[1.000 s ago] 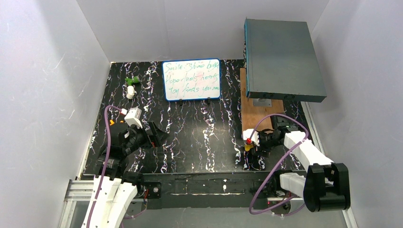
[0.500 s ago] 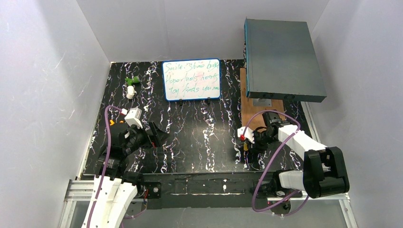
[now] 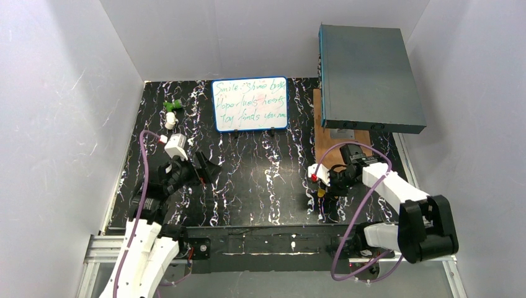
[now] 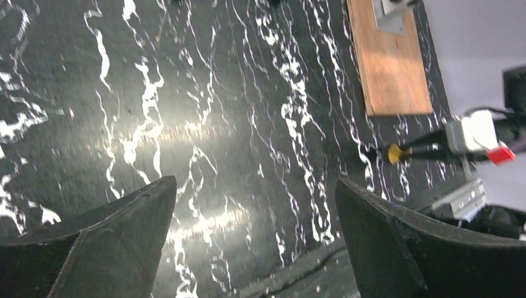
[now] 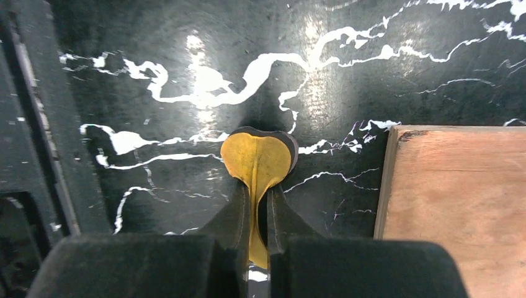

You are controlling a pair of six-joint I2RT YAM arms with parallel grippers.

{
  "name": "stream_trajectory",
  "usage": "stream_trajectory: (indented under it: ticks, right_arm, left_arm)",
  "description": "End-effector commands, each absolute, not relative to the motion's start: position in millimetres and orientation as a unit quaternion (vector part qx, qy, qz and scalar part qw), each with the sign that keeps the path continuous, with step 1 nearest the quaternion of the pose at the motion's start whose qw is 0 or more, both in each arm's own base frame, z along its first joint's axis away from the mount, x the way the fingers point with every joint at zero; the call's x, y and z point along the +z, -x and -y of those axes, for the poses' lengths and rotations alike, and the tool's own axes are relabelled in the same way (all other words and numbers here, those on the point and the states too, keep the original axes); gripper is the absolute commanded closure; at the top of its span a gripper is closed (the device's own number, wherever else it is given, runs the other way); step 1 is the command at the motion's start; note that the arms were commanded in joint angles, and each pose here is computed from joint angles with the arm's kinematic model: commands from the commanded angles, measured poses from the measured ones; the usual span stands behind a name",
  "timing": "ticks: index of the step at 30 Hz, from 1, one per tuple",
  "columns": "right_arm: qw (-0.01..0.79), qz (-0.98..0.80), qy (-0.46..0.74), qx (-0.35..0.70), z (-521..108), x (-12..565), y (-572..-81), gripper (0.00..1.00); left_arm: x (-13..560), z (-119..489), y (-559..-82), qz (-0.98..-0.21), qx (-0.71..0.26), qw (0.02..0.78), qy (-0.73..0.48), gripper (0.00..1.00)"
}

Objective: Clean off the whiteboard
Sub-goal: Pick up the whiteboard from the whiteboard stand, then pick up the whiteboard eraser from the center of the board.

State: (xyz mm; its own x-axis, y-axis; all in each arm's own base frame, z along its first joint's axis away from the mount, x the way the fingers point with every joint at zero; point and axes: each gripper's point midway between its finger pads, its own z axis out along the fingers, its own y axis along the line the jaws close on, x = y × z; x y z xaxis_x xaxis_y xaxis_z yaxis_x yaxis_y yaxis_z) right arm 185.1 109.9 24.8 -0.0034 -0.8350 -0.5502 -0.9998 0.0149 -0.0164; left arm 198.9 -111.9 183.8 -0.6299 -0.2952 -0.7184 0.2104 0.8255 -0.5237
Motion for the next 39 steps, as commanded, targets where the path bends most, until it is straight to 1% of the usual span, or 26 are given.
stream_trajectory:
  ticks: [1,4,7,11,15,19,21,25,28,31,33,38,39]
  right_arm:
    - [0.242,-0.687,0.641,0.241,-126.9,69.1,-169.9,0.99]
    - [0.243,-0.708,0.602,0.278,-134.3,93.5,-154.5,0.99]
    - [0.241,-0.716,0.571,0.322,-144.0,111.2,-141.1,0.99]
    - [0.255,-0.717,0.552,0.341,-150.6,129.5,-135.6,0.99]
    - [0.265,-0.717,0.551,0.334,-150.1,130.5,-136.9,0.99]
    - [0.251,-0.724,0.547,0.338,-150.5,131.2,-136.3,0.99]
    - [0.250,-0.727,0.545,0.333,-149.4,131.1,-137.8,0.99]
    - [0.256,-0.731,0.548,0.318,-147.3,127.8,-141.2,0.99]
    - [0.249,-0.736,0.552,0.304,-146.1,123.3,-143.8,0.99]
    - [0.239,-0.742,0.553,0.295,-144.7,118.9,-145.6,0.99]
    - [0.235,-0.745,0.552,0.292,-143.7,116.2,-145.9,0.99]
    - [0.230,-0.751,0.551,0.283,-142.2,113.9,-149.7,0.99]
    - [0.228,-0.753,0.549,0.281,-141.6,113.1,-150.3,0.99]
  left_arm:
    - [202.8,106.9,-252.2,-0.819,-0.280,0.500,0.040,0.00]
    - [211.4,103.0,-301.1,-0.804,-0.271,0.527,0.038,0.01]
    - [220.6,103.7,-350.1,-0.784,-0.321,0.530,0.041,0.01]
    - [203.2,103.3,-408.8,-0.789,-0.362,0.496,0.005,0.01]
    - [182.8,101.8,-447.7,-0.794,-0.382,0.471,-0.037,0.01]
    - [162.0,91.5,-471.8,-0.801,-0.367,0.469,-0.059,0.00]
    - [154.1,85.0,-481.2,-0.798,-0.378,0.466,-0.062,0.05]
    - [135.0,71.7,-497.6,-0.798,-0.387,0.459,-0.060,0.08]
    - [122.3,78.4,-506.0,-0.786,-0.420,0.447,-0.072,0.12]
    - [112.9,81.8,-518.6,-0.772,-0.454,0.441,-0.057,0.18]
    - [115.7,83.5,-528.5,-0.759,-0.479,0.438,-0.050,0.23]
    - [115.9,94.1,-537.5,-0.743,-0.509,0.432,-0.039,0.27]
    - [116.1,95.2,-538.5,-0.738,-0.518,0.431,-0.038,0.29]
